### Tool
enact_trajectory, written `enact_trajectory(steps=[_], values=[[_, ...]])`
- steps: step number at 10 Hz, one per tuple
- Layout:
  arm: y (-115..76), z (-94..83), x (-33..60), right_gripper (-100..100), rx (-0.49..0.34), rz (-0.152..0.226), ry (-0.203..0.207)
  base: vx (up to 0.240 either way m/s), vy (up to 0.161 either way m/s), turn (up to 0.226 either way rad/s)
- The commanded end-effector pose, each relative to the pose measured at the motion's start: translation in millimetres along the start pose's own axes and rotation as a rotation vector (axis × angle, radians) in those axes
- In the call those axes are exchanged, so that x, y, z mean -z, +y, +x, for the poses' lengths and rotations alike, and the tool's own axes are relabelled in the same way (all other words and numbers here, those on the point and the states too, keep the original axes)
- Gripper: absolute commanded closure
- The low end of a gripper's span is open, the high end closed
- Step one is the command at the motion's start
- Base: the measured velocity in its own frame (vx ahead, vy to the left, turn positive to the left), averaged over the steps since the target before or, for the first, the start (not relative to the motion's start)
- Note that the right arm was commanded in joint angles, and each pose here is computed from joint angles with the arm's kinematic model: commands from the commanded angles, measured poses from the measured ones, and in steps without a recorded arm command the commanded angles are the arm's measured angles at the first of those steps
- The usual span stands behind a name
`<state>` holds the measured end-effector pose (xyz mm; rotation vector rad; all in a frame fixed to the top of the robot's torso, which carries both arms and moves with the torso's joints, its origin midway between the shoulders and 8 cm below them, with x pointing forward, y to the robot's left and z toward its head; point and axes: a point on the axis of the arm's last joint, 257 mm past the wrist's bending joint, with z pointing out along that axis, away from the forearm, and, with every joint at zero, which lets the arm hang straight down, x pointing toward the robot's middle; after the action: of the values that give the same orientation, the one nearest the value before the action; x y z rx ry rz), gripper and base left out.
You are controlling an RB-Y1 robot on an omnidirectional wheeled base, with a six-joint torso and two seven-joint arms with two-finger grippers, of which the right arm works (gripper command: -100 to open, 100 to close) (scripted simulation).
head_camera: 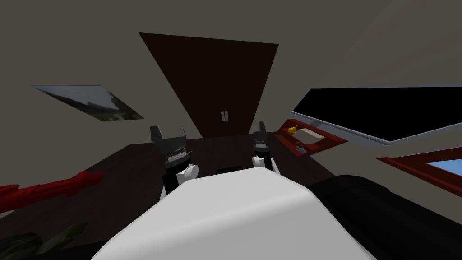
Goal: Pull the door open
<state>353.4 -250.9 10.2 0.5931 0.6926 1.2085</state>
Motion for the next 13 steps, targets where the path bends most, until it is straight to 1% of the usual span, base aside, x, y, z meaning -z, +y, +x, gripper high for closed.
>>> enact_trajectory(steps=[1, 2, 4, 6, 9, 10, 11, 12, 13], values=[[-9.5, 1.2, 1.5, -100, 0.000, 0.018, 0.013, 0.131, 0.006, 0.029], [-12.2, 1.5, 1.9, -100, 0.000, 0.023, 0.016, 0.182, 0.035, 0.034], [-24.2, 2.4, 4.0, -100, 0.000, 0.046, 0.030, 0.172, 0.043, 0.027], [-39.8, 2.9, 6.8, -100, -0.001, 0.076, 0.045, 0.190, 0.050, 0.041], [-69.2, 1.7, 12.7, -100, -0.003, 0.135, 0.066, 0.194, 0.056, 0.049], [-74.7, 1.2, 13.9, -100, -0.004, 0.146, 0.069, 0.172, 0.042, 0.041], [-80.2, 0.7, 15.1, -100, -0.004, 0.157, 0.072, 0.112, 0.035, 0.034], [-91.2, -0.7, 17.7, -100, -0.006, 0.180, 0.077, 0.109, 0.052, 0.052], [-97.1, -1.5, 19.2, -100, -0.007, 0.192, 0.078, 0.124, 0.050, 0.039]])
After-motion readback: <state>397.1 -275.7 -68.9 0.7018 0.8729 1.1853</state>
